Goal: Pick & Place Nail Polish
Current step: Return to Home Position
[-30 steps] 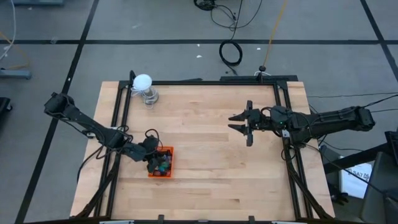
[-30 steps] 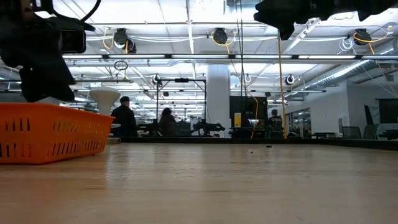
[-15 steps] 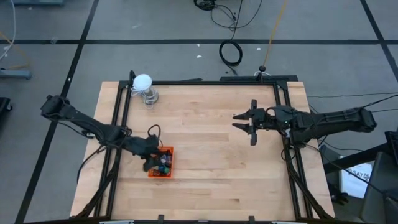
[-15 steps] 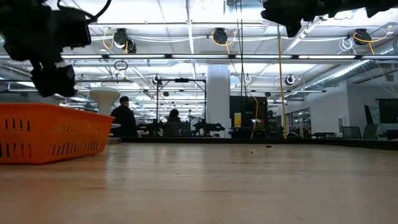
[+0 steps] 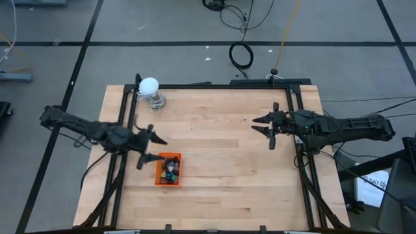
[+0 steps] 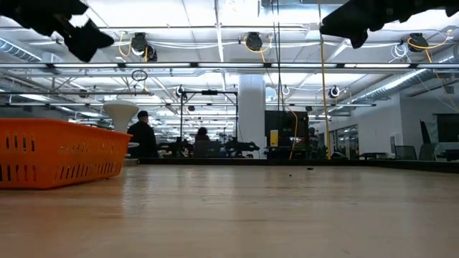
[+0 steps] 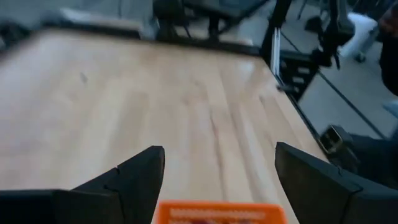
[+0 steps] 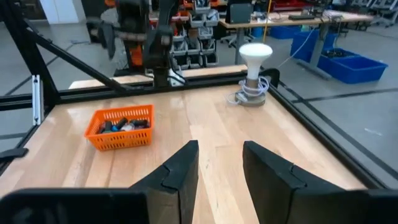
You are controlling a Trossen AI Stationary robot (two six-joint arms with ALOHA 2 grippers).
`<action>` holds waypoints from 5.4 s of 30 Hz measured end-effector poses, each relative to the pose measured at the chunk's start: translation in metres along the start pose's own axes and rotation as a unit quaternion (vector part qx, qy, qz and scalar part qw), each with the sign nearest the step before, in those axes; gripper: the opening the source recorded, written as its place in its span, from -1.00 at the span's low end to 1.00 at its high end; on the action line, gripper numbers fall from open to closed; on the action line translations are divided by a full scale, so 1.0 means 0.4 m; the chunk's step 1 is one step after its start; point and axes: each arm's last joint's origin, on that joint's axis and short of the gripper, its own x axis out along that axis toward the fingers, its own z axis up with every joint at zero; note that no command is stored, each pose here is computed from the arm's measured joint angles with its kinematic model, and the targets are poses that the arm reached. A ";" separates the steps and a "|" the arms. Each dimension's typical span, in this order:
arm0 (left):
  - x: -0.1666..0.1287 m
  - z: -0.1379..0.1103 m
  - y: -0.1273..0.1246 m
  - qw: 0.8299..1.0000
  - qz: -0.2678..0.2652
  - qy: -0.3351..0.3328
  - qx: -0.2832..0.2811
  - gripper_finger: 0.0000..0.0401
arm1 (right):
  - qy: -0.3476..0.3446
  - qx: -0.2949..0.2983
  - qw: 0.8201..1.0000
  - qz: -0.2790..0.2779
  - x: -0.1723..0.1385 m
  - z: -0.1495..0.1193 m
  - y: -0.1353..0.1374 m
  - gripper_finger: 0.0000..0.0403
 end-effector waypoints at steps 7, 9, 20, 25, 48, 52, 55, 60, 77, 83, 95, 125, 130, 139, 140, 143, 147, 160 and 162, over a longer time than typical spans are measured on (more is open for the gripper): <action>-0.089 0.006 0.015 0.994 0.015 -0.093 0.062 0.49 | 0.010 0.002 1.000 -0.002 -0.016 -0.045 -0.007 -0.43; -0.106 0.001 0.018 0.991 0.013 -0.116 0.067 0.49 | 0.009 0.001 1.000 -0.002 -0.019 -0.067 -0.009 -0.43; -0.137 -0.087 0.053 0.979 0.064 -0.181 0.063 0.49 | -0.010 0.021 0.999 -0.024 -0.058 -0.135 -0.026 -0.43; -0.123 -0.106 0.059 0.980 0.082 -0.175 0.053 0.49 | -0.026 0.026 0.999 -0.021 -0.075 -0.132 -0.028 -0.43; -0.063 -0.169 0.063 0.970 0.043 -0.237 0.033 0.49 | -0.024 -0.002 0.999 -0.021 -0.098 -0.137 -0.033 -0.43; -0.062 -0.170 0.063 0.971 0.037 -0.234 0.038 0.47 | -0.027 -0.007 0.999 -0.021 -0.100 -0.136 -0.033 -0.43; -0.060 -0.174 0.062 0.973 0.033 -0.226 0.046 0.48 | -0.039 -0.003 0.999 -0.020 -0.105 -0.137 -0.034 -0.43; -0.060 -0.174 0.062 0.973 0.033 -0.225 0.046 0.50 | -0.063 -0.007 0.998 -0.018 -0.106 -0.179 -0.038 -0.43; -0.059 -0.176 0.063 0.974 0.032 -0.220 0.036 0.51 | -0.103 -0.006 0.994 -0.017 -0.097 -0.276 -0.044 -0.43; -0.059 -0.176 0.063 0.974 0.030 -0.221 0.029 0.48 | -0.109 0.000 0.994 -0.009 -0.097 -0.287 -0.044 -0.43; -0.059 -0.176 0.063 0.974 0.030 -0.221 0.030 0.48 | -0.159 0.005 0.987 0.013 -0.098 -0.288 -0.042 -0.43; -0.056 -0.183 0.064 0.977 0.038 -0.204 0.050 0.48 | -0.067 -0.020 0.998 -0.007 -0.078 -0.328 -0.043 -0.43; -0.056 -0.185 0.065 0.978 0.038 -0.200 0.051 0.48 | -0.067 0.000 0.998 -0.006 -0.076 -0.328 -0.043 -0.43; -0.059 -0.177 0.059 0.974 0.010 -0.216 0.071 0.48 | -0.092 -0.012 0.996 0.007 -0.080 -0.317 -0.041 -0.43; -0.059 -0.177 0.058 0.974 0.007 -0.214 0.072 0.48 | -0.095 -0.013 0.995 0.007 -0.081 -0.315 -0.041 -0.43; -0.058 -0.178 0.057 0.975 0.000 -0.212 0.073 0.48 | -0.113 -0.017 0.993 0.008 -0.088 -0.309 -0.042 -0.43; -0.058 -0.180 0.058 0.976 0.000 -0.208 0.070 0.48 | -0.133 -0.019 0.991 0.009 -0.095 -0.302 -0.042 -0.43; -0.056 -0.184 0.059 0.976 0.005 -0.198 0.088 0.48 | -0.130 -0.003 0.992 0.011 -0.094 -0.303 -0.042 -0.43; -0.056 -0.184 0.059 0.975 0.008 -0.198 0.103 0.48 | -0.128 -0.002 0.992 0.010 -0.094 -0.303 -0.042 -0.43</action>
